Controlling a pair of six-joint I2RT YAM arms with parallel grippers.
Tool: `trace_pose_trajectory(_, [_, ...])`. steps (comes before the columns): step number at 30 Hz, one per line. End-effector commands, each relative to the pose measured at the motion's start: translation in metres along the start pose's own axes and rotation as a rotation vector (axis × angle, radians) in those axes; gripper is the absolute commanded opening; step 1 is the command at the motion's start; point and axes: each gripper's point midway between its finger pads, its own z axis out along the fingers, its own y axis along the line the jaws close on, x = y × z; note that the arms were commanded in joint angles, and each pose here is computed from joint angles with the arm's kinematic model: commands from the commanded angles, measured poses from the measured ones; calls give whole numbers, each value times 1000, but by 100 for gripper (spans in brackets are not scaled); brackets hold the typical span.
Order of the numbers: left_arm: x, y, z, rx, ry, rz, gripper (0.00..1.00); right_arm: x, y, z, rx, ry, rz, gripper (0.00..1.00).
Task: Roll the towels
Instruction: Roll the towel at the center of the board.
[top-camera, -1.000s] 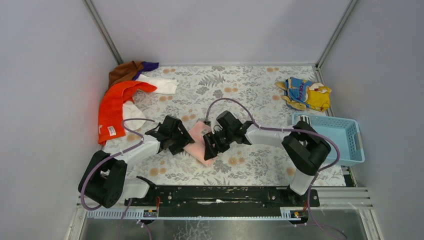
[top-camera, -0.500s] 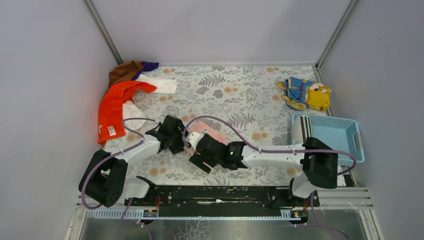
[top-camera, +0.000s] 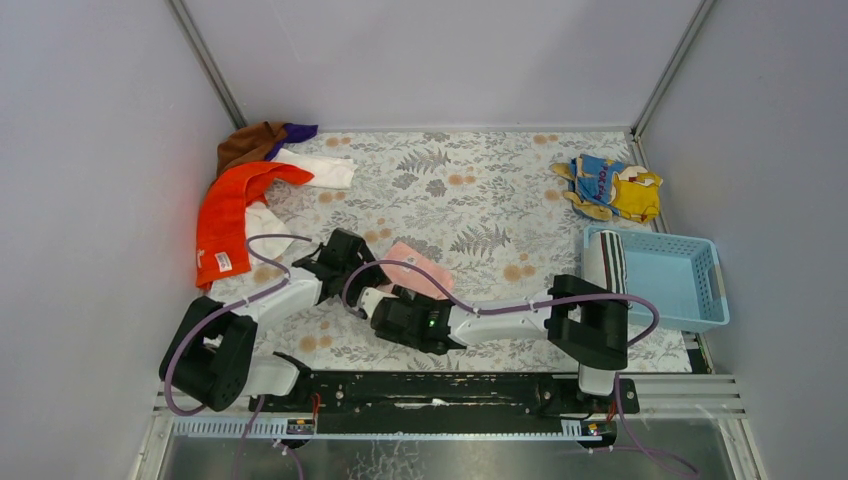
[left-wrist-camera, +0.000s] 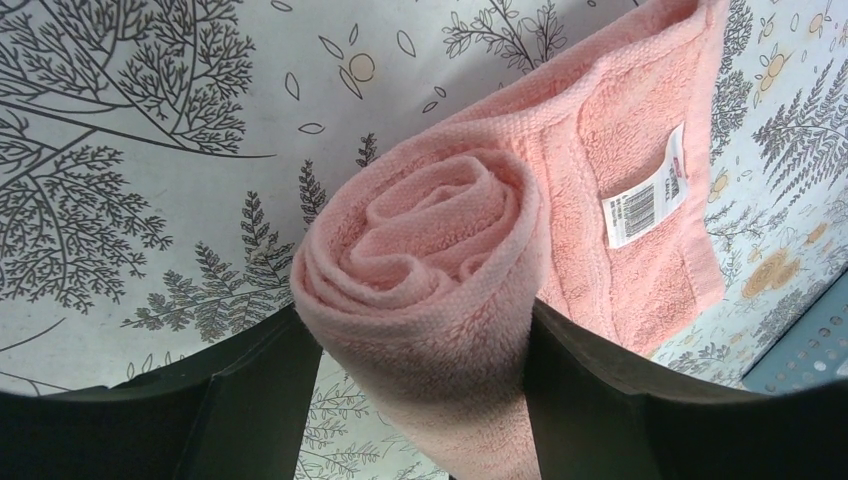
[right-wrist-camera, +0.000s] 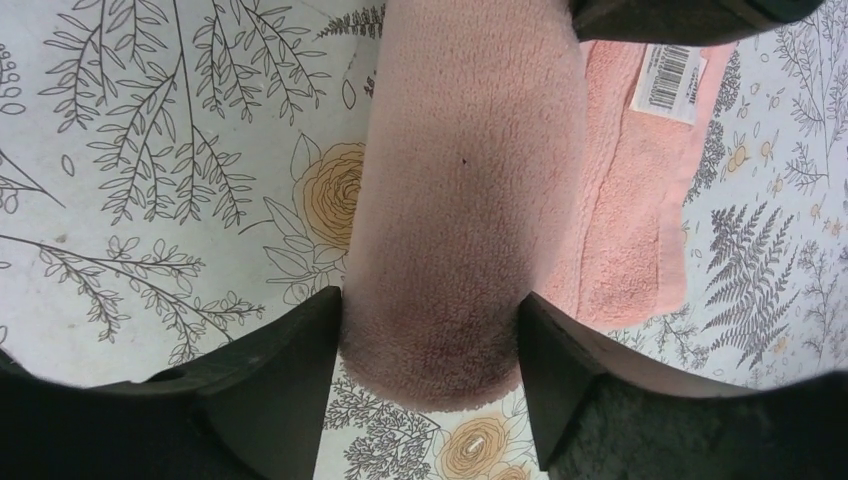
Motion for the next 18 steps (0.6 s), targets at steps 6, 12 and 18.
trace_pose_trajectory(6, [6, 31, -1, -131, 25, 47, 71, 43, 40, 17, -260, 146, 75, 39])
trace_pose_trajectory(12, [-19, -1, -29, -40, -71, 38, 82, 43, 48, 1, -574, 162, 299, 29])
trace_pose_trajectory(18, [-35, -11, -58, 12, -122, 10, 88, 35, 48, -10, -815, 169, 481, 27])
